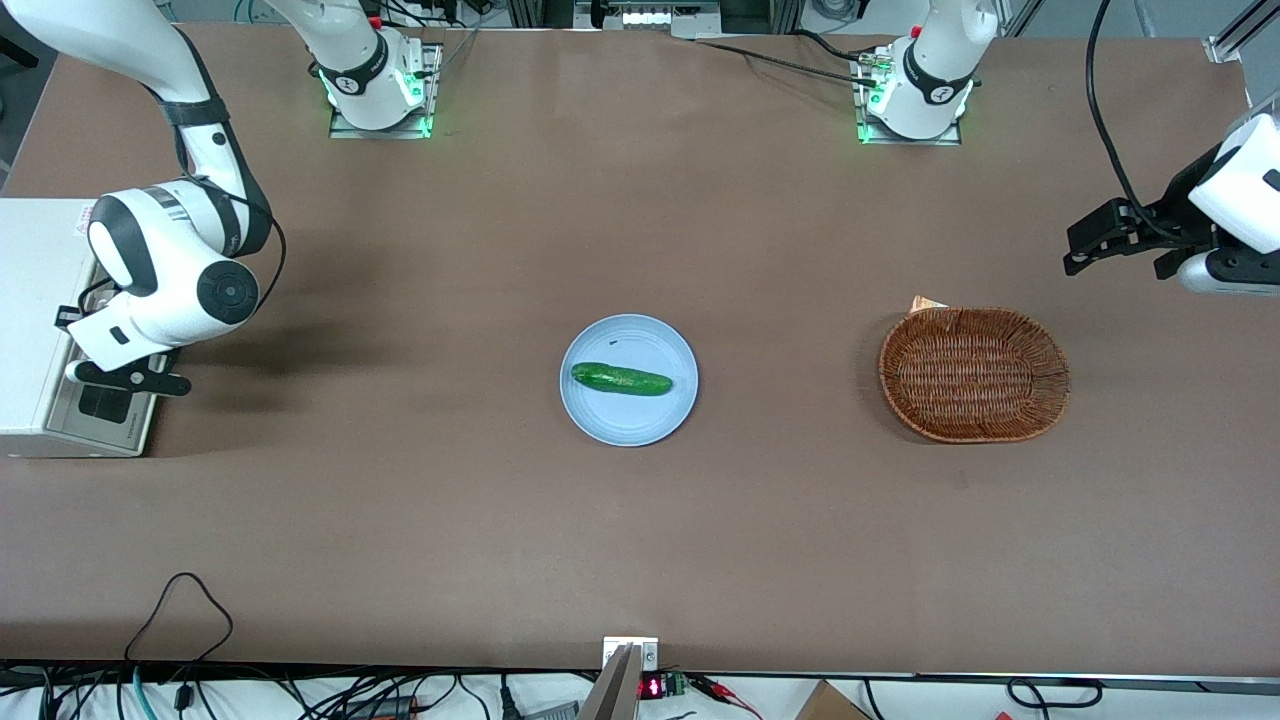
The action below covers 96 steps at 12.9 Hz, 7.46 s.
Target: Open oven door with right arm only
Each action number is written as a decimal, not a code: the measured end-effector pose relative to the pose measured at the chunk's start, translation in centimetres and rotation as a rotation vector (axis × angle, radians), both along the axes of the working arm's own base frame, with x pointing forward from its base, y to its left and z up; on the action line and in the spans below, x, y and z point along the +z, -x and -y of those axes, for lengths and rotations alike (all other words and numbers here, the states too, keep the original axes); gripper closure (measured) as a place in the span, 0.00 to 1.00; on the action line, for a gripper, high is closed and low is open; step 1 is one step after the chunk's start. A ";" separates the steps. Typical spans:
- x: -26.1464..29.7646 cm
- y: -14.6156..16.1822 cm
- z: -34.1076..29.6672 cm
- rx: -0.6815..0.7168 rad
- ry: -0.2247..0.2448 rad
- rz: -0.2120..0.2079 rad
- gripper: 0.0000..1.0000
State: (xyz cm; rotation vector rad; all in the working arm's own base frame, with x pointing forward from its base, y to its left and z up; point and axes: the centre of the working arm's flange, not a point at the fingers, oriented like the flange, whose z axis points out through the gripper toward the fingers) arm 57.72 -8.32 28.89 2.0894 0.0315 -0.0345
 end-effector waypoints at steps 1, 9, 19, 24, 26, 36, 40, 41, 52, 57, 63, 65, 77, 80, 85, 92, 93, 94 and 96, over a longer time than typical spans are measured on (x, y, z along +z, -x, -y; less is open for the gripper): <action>0.0 0.0 0.0 0.000 0.000 0.001 0.99; -0.6 0.0 0.0 -0.004 0.019 0.032 0.99; -0.8 0.0 0.2 0.001 0.034 0.043 0.99; -1.0 0.0 0.3 0.001 0.032 0.042 0.99; -1.0 0.0 0.1 -0.005 0.020 0.047 0.99; -1.8 -0.4 -4.4 -0.045 -0.140 0.068 0.99; -3.7 -0.3 -6.7 -0.034 -0.172 0.052 0.99; -4.0 -0.4 -6.9 -0.040 -0.186 0.052 0.99; -8.0 -0.8 -9.1 -0.057 -0.211 0.047 0.99; -10.9 -1.2 -10.0 -0.062 -0.214 0.027 0.99; -13.1 -1.3 -10.2 -0.067 -0.212 0.009 0.99; -13.3 -1.2 -10.3 -0.067 -0.211 0.006 0.99; -14.7 -0.8 -10.3 -0.069 -0.209 -0.016 0.99; -14.4 -1.0 -10.8 -0.114 -0.242 -0.007 0.99; -11.0 -2.1 -12.9 -0.223 -0.328 0.002 0.99; 4.3 -4.4 -14.8 -0.440 -0.589 -0.165 0.88; 6.6 -4.6 -15.0 -0.463 -0.634 -0.189 0.79; 8.4 -4.8 -15.1 -0.477 -0.669 -0.211 0.68; 11.0 -4.7 -14.8 -0.509 -0.740 -0.274 0.45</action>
